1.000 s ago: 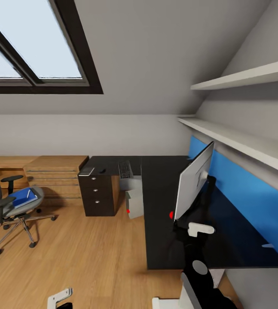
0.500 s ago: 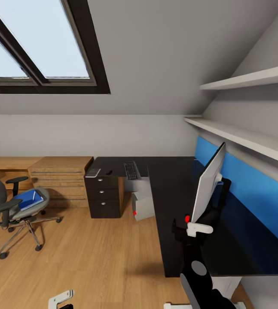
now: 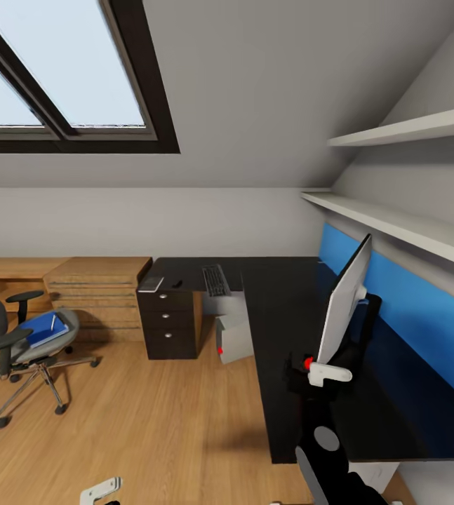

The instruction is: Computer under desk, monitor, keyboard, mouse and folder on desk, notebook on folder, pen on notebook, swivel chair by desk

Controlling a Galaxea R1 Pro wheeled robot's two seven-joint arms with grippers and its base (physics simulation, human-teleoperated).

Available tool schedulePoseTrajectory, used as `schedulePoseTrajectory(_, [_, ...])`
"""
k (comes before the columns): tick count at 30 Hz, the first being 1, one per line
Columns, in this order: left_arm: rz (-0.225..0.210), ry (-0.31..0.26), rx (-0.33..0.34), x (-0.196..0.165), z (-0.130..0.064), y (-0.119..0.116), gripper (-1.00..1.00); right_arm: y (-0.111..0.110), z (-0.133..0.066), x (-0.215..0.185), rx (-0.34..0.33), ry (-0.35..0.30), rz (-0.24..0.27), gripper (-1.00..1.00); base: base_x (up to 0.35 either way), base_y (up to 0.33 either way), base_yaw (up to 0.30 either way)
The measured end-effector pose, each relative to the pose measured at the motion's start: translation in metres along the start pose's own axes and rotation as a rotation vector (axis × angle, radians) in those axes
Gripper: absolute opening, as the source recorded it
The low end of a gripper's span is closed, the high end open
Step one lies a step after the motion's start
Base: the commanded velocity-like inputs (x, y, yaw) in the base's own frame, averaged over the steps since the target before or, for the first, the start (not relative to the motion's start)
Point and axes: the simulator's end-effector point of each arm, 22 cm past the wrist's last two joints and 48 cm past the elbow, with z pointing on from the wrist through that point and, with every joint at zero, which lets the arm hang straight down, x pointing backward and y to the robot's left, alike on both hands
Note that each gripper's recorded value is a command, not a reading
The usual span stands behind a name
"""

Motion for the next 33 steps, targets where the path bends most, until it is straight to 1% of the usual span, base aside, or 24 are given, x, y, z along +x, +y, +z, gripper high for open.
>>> schedulePoseTrajectory(4, [0.005,0.0,0.003,0.001,0.0,-0.001,1.0,-0.013,0.0,-0.008,0.057,-0.038,0.024,1.0,0.212,0.0,0.0])
schedulePoseTrajectory(6, [0.004,0.002,0.006,0.001,-0.001,-0.004,1.0,-0.022,-0.001,-0.014,0.1,-0.074,0.044,1.0,0.075,0.0,0.0])
schedulePoseTrajectory(8, [0.004,0.002,0.007,0.002,-0.001,-0.005,1.0,-0.027,-0.002,-0.02,0.119,-0.099,0.049,1.0,0.084,0.0,0.0])
schedulePoseTrajectory(14, [0.003,0.003,0.009,0.003,-0.002,-0.007,1.0,-0.032,-0.004,-0.027,0.142,-0.136,0.039,1.0,0.209,0.0,0.0])
schedulePoseTrajectory(17, [0.003,0.004,0.009,0.003,-0.002,-0.007,1.0,-0.034,-0.003,-0.025,0.148,-0.134,0.033,1.0,0.115,0.0,0.0])
schedulePoseTrajectory(22, [0.004,0.004,0.01,0.003,-0.002,-0.007,1.0,-0.044,0.001,-0.017,0.171,-0.116,0.025,1.0,0.042,0.0,0.0])
schedulePoseTrajectory(28, [0.004,0.003,0.01,0.003,-0.002,-0.007,1.0,-0.054,0.003,-0.011,0.192,-0.102,0.02,1.0,0.184,0.0,0.0])
schedulePoseTrajectory(33, [0.003,0.003,0.009,0.003,-0.002,-0.007,1.0,-0.064,0.006,-0.006,0.214,-0.092,0.016,1.0,0.051,0.0,0.0])
